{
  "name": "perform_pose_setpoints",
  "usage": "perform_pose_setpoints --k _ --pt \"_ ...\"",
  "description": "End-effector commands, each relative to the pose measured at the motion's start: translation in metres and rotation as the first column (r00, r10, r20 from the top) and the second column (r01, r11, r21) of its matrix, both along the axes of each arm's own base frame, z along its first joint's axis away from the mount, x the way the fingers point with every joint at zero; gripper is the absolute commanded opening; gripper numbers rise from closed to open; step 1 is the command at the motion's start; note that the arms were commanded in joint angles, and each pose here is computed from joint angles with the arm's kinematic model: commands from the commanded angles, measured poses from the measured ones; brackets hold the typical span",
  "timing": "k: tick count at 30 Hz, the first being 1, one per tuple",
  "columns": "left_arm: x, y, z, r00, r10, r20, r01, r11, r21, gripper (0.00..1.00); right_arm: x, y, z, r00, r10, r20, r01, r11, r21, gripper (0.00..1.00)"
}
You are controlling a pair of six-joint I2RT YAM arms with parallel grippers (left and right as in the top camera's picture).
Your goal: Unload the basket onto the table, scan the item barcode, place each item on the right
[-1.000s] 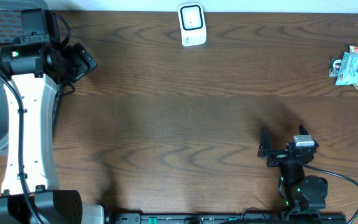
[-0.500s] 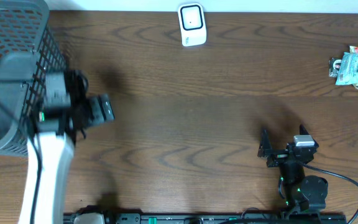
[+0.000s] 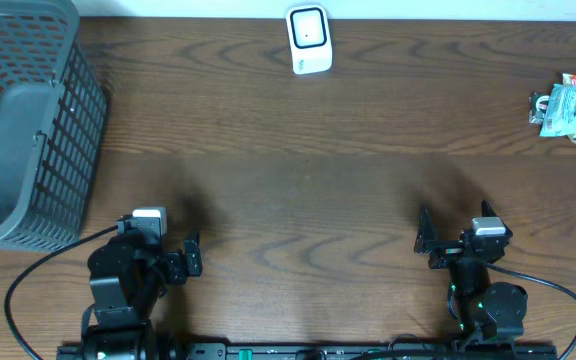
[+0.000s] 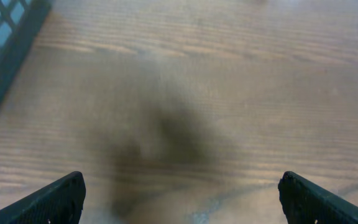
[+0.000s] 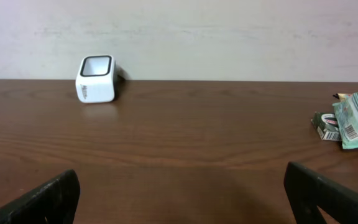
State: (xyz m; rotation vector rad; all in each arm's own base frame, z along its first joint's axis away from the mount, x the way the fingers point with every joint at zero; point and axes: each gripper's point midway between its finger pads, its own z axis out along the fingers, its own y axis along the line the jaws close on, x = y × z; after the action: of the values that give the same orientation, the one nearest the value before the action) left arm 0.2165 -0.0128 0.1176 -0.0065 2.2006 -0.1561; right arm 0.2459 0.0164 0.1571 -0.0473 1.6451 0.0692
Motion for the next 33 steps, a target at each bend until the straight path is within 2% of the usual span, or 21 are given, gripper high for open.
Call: perform_pose_setpoints --k 1,8,13,19,24,33 --pt "0.005 -0.001 -0.008 0.999 0.010 0.048 -0.009 1.000 -0.022 0.98 0.000 0.000 -0.001 1.000 -0.003 0.000 0.003 1.000 -0.005 0.99" --pt "0.023 0.001 -0.001 0.965 0.010 0.262 -0.007 1.000 -0.011 0.98 0.000 0.000 -0.001 1.000 -0.003 0.000 0.003 1.000 -0.005 0.99" --pt "0.032 0.002 0.019 0.895 0.014 0.447 -0.010 1.000 -0.011 0.98 0.000 0.000 -0.001 1.000 -0.003 0.000 0.003 1.000 -0.005 0.99" --pt "0.029 -0.004 0.035 0.860 0.002 0.511 0.001 1.000 -0.006 0.98 0.000 0.000 -0.001 1.000 -0.003 0.000 0.003 1.000 -0.005 0.99" --pt "0.026 -0.012 0.023 0.881 -0.022 0.472 0.028 1.000 -0.005 0.98 0.000 0.000 -0.001 1.000 -0.003 0.000 0.003 1.000 -0.005 0.99" --pt "0.026 -0.012 0.023 0.883 -0.022 0.469 0.028 1.000 -0.004 0.98 0.000 0.000 -0.001 1.000 -0.003 0.000 0.003 1.000 -0.005 0.99"
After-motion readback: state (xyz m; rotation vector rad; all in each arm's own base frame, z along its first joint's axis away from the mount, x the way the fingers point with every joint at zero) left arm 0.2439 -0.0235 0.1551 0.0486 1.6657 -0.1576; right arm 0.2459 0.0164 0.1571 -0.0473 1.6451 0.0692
